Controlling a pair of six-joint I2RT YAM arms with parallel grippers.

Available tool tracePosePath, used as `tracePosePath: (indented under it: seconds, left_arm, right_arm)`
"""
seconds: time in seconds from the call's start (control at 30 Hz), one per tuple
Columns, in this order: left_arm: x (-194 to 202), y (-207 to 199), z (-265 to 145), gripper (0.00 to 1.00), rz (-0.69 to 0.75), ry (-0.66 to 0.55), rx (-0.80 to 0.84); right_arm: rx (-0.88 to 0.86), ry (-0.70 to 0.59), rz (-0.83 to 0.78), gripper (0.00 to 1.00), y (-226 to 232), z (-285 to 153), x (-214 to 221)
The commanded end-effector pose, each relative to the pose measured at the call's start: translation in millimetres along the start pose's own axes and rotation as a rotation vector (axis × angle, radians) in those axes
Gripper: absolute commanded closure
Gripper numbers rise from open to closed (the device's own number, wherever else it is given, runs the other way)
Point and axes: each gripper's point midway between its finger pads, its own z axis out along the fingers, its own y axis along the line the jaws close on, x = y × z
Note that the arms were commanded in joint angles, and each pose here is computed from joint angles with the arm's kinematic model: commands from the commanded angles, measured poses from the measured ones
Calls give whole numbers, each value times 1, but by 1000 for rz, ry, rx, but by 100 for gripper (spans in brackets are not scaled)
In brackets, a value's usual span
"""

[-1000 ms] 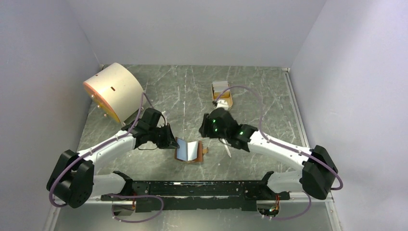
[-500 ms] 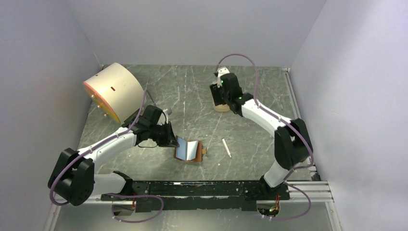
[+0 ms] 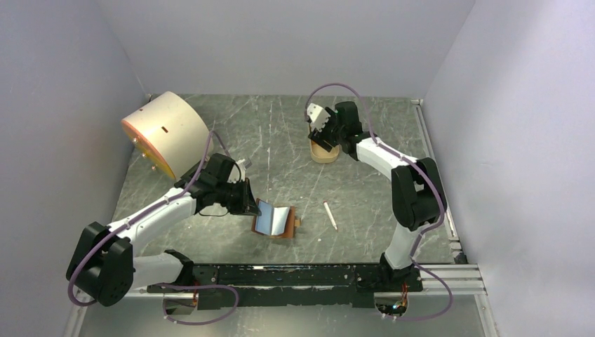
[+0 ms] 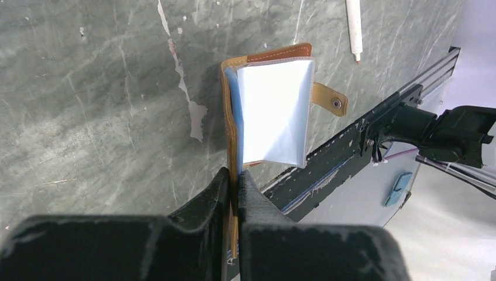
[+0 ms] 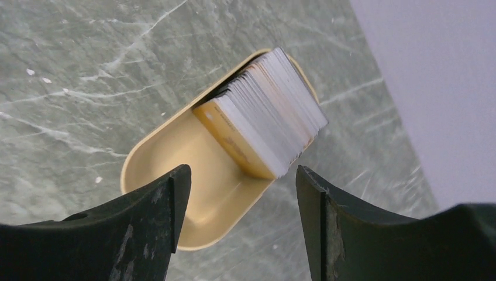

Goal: Put the credit cards into the card holder
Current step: Pick up the credit card from the storage box.

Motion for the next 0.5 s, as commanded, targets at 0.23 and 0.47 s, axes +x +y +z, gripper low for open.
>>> tracePosePath:
  seconds: [0.23, 0.47]
  left_arm:
    - [0, -7, -3, 91, 58, -1, 41]
    - [2, -12, -7, 91, 75, -4, 67]
  right_arm:
    - [-61, -106, -366, 30, -14, 39, 5]
    - [18, -50, -479, 30, -30, 45, 22]
